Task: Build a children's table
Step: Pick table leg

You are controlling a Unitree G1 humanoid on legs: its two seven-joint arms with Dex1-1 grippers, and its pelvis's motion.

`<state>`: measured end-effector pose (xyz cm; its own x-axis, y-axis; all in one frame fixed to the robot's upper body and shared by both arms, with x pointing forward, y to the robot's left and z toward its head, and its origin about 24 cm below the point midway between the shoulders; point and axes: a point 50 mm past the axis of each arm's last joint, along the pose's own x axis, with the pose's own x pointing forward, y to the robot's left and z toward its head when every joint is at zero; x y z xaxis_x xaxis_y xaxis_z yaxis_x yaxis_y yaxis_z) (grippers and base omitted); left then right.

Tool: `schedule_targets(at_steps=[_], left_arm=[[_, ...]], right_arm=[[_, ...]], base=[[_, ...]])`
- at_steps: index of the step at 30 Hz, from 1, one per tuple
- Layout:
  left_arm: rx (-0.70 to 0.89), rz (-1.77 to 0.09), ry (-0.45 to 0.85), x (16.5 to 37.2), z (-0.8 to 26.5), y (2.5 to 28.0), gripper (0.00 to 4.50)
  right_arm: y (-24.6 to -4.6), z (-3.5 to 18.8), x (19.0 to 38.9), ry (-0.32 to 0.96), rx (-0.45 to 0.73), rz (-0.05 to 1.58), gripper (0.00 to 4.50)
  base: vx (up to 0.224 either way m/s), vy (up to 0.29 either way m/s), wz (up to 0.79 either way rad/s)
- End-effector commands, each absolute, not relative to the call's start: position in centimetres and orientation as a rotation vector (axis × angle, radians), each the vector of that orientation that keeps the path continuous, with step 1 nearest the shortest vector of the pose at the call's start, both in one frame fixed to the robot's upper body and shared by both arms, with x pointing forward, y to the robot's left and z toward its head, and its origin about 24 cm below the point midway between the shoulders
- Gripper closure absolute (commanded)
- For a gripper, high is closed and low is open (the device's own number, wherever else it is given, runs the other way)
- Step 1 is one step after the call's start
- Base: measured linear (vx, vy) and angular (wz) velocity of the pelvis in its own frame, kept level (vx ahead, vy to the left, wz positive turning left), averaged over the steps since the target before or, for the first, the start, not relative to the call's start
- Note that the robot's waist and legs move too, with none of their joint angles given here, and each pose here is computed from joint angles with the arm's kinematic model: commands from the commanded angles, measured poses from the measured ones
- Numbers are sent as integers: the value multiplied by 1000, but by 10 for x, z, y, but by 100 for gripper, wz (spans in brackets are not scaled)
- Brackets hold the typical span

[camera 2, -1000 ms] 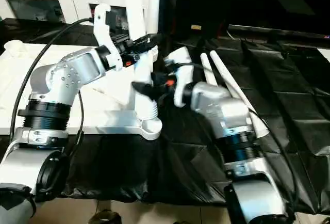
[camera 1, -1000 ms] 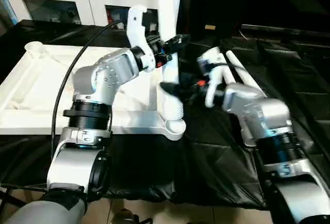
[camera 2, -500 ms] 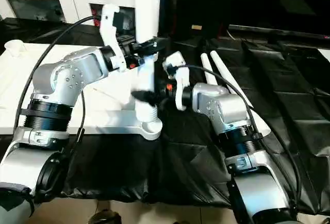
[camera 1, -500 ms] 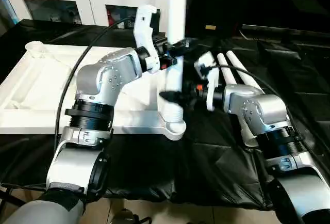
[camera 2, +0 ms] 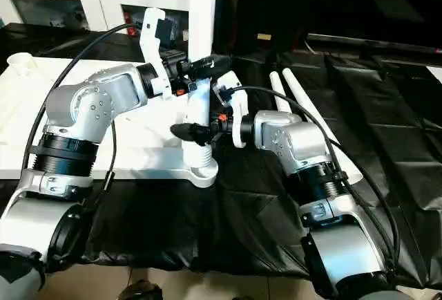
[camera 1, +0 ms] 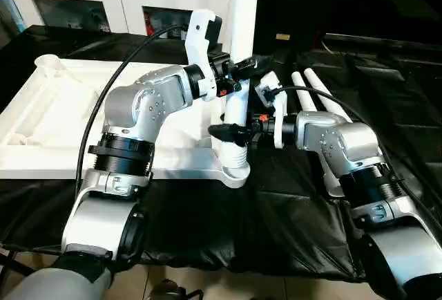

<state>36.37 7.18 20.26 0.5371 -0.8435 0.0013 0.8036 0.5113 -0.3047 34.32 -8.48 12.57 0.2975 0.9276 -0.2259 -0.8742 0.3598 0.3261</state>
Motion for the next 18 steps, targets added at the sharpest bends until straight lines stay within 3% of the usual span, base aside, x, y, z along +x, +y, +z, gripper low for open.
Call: schedule_targets(at_steps=[1, 7, 17, 18], left_arm=[[-255, -1024, 118, 361, 215, 68, 268], [-253, -1027, 120, 362, 215, 68, 268], [-248, -1013, 121, 364, 217, 69, 268], [-234, -1017, 117, 363, 217, 69, 212]], right_arm=[[-86, 130, 345, 392, 130, 1211, 147], [-86, 128, 345, 402, 132, 1211, 215], [-86, 125, 342, 402, 135, 1224, 260], [-86, 125, 342, 402, 136, 1224, 261]], base=[[0, 0, 0], [0, 0, 0], [0, 0, 0], [0, 0, 0]])
